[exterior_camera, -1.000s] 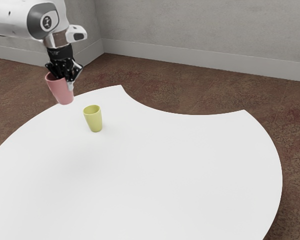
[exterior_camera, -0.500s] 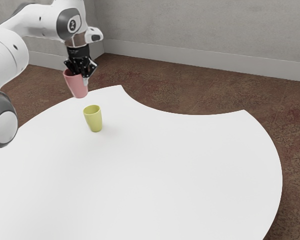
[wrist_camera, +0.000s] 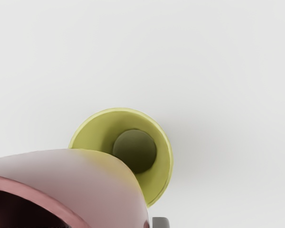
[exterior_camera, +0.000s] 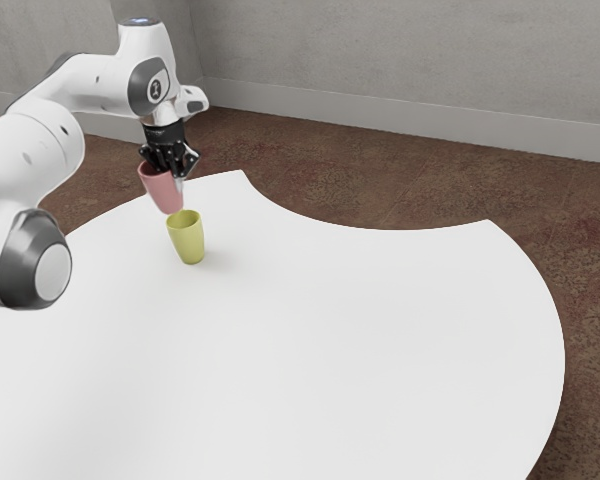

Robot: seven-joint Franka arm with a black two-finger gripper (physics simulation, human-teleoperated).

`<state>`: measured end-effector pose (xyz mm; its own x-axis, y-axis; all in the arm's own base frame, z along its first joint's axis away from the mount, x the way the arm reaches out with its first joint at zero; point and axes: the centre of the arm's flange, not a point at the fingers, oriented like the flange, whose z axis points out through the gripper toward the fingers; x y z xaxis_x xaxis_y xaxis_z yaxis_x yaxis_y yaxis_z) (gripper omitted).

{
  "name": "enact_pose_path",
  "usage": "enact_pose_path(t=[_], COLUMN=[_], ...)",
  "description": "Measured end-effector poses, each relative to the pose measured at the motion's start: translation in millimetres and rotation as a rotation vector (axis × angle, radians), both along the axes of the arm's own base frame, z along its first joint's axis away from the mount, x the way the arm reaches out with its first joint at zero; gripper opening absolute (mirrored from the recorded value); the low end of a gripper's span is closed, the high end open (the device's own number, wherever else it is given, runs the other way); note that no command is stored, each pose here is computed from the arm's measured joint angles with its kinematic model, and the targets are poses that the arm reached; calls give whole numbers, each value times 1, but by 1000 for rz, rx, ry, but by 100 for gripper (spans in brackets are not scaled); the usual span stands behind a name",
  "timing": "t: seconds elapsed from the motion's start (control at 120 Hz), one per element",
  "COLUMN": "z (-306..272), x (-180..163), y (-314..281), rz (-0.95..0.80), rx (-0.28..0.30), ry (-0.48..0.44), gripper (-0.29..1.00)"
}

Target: Place the right cup onto the left cup

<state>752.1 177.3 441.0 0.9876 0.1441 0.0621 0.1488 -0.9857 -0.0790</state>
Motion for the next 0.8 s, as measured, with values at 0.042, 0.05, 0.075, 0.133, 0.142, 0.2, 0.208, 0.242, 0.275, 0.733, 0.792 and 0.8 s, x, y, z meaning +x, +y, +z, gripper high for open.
enact_pose_path(t=[0.042, 0.05, 0.075, 0.133, 0.142, 0.2, 0.208, 0.242, 0.275, 0.733, 0.792, 0.8], z=[-1, -2, -3, -8, -9, -16, -17, -23, -28, -56, -58, -58], x=[1, 1, 2, 4, 5, 7, 7, 9, 10, 16, 16, 16], y=[4, 5, 6, 7, 7, 6, 6, 6, 5, 3, 3, 3], rz=[-1, -1, -2, -7, -8, -14, -15, -17, -21, -47, -48, -49], rx=[1, 1, 1, -3, -4, -10, -12, -19, -25, -68, -71, -72], ry=[-8, -10, -13, -20, -20, -20, -20, -18, -19, -19, -19, -19], gripper=[-8, -8, -8, -8, -8, -8, -8, -8, -8, -3, 5, 6])
